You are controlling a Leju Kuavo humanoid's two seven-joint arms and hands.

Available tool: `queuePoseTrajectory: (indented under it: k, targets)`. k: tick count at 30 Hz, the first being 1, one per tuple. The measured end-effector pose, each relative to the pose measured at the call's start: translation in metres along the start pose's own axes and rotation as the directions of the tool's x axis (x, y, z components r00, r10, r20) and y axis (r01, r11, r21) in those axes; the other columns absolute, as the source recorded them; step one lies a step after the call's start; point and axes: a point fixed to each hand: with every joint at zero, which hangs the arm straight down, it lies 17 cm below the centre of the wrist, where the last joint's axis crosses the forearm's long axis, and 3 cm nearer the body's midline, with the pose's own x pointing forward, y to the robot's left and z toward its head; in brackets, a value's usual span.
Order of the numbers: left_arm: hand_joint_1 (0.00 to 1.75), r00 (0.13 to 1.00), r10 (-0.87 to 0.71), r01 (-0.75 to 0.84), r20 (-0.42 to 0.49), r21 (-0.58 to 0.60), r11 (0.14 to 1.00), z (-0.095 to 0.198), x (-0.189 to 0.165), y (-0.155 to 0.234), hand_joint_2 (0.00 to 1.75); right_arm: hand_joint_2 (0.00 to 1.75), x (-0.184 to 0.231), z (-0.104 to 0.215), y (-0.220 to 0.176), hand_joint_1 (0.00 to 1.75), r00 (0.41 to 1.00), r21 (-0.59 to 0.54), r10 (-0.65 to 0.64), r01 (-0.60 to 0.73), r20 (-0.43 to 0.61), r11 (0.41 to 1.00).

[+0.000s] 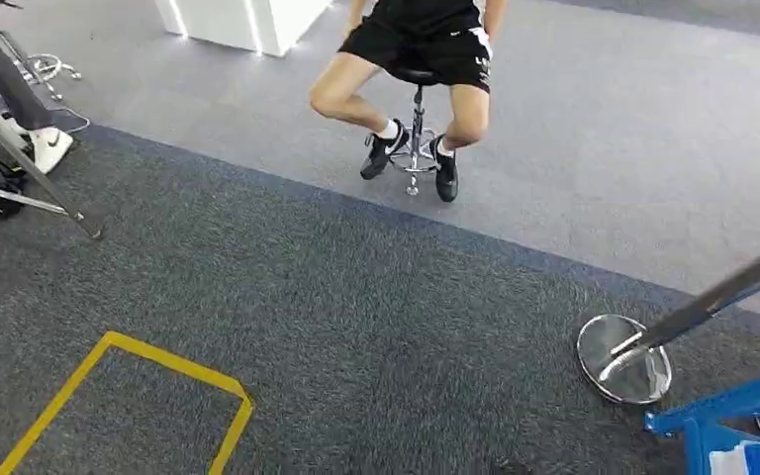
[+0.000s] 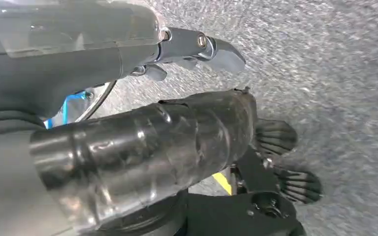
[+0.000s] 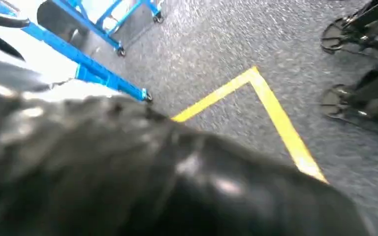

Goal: Take the parts from the cabinet and place them on the table.

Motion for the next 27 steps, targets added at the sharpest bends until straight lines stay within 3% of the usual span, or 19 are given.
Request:
queuePoseTrajectory:
  k: [8, 27]
  targets:
    - [0.00, 1.000, 0.008, -0.006, 0.027, -0.064, 0.998, 0.003, 0.009, -0.016, 0.00, 0.00, -0.007, 0.001, -0.001, 0.00, 1.000, 0.004, -0.003, 0.003, -0.014, 1.000]
    - [0.00, 0.999, 0.028, -0.028, 0.022, 0.003, 1.000, 0.000, 0.003, -0.007, 0.00, 0.00, -0.007, -0.002, 0.029, 0.00, 0.998, 0.058, 0.032, -0.029, -0.046, 0.998]
